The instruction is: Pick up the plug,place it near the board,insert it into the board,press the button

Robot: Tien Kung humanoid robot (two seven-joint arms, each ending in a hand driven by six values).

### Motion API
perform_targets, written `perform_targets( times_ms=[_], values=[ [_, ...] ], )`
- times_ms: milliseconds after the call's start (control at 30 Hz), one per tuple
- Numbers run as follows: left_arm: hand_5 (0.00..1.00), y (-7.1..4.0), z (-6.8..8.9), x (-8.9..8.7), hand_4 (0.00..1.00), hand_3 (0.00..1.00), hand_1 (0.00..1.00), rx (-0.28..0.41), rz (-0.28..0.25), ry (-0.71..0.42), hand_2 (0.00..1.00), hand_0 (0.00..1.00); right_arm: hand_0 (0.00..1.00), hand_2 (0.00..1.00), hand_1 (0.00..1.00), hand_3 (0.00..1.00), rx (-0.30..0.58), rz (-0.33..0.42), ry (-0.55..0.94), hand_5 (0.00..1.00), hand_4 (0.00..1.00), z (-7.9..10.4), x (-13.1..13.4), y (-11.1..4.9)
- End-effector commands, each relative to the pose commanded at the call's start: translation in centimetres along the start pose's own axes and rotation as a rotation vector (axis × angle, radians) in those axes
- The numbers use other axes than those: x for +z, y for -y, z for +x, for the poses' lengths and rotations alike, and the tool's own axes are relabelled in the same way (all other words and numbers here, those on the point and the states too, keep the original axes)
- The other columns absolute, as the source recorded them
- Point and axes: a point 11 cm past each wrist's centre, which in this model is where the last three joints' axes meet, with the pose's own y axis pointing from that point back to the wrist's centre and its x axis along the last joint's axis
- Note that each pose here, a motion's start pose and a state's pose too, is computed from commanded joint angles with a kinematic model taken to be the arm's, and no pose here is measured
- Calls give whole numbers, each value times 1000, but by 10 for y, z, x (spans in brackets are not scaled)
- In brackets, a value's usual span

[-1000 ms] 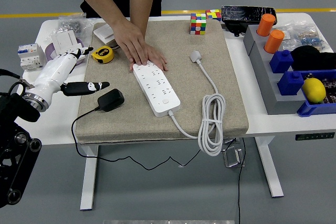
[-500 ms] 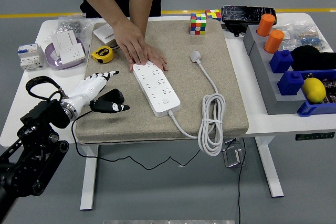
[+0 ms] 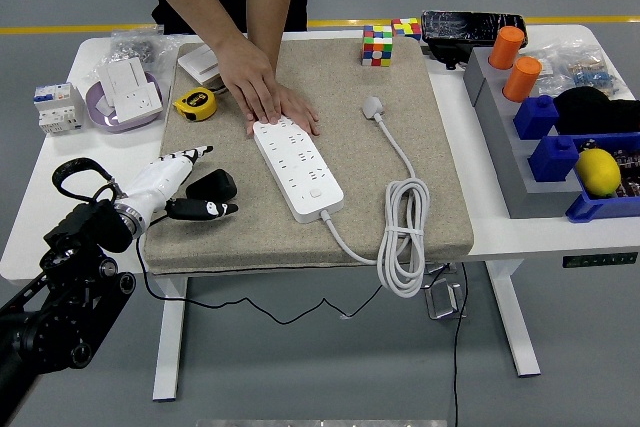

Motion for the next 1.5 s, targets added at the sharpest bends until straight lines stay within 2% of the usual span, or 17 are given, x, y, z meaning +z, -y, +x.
perform_targets(
  times_ms=[133, 167, 333, 367, 733, 933, 967, 1133, 1167, 1333, 1367, 1500],
  values=[
    [609, 0, -2, -2, 998, 914, 930, 2, 7, -1, 877, 897, 847, 737, 770, 767, 0, 2, 0, 934, 998, 0, -1, 0],
    [615, 0, -3, -2, 998, 795, 866, 8, 9, -1, 730, 846, 847, 737, 770, 767, 0, 2, 0, 934, 998, 0, -1, 0],
    [615, 2, -4, -7, 998, 795, 866, 22, 26, -6, 730, 846, 847, 737, 770, 767, 2, 0, 1, 934, 998, 1, 0, 0],
    [623, 2, -4, -8, 998, 746, 850, 24, 28, -6, 676, 852, 847, 736, 770, 767, 3, -1, 1, 936, 998, 1, 0, 0],
    [629, 6, -2, -12, 998, 714, 848, 38, 43, -13, 648, 850, 847, 736, 770, 767, 0, 2, 5, 937, 998, 0, -1, 0],
    [630, 6, -2, -13, 998, 699, 833, 42, 47, -16, 635, 837, 847, 736, 770, 767, 1, 1, 7, 940, 998, 1, -1, 0],
    [631, 6, -2, -13, 998, 670, 797, 42, 48, -16, 597, 829, 847, 736, 770, 767, 1, 1, 7, 939, 998, 1, -1, 0],
    [631, 6, -3, -14, 998, 670, 797, 43, 52, -18, 597, 829, 847, 736, 770, 767, 0, 2, 8, 939, 998, 1, -1, 0],
    [632, 6, -2, -14, 998, 661, 718, 43, 54, -19, 576, 785, 847, 736, 770, 767, 0, 2, 9, 944, 998, 1, -1, 0],
    [632, 7, 1, -14, 998, 661, 718, 66, 57, -22, 576, 785, 847, 736, 770, 767, 0, 4, 13, 944, 998, 1, -2, 0],
    [562, 7, 1, -14, 998, 637, 620, 70, 59, -22, 545, 701, 847, 736, 770, 767, 0, 4, 13, 949, 998, 1, -2, 0],
    [562, 7, 3, -15, 998, 637, 620, 78, 60, -25, 545, 701, 847, 736, 770, 767, 0, 4, 15, 949, 998, 0, -2, 0]
  ],
)
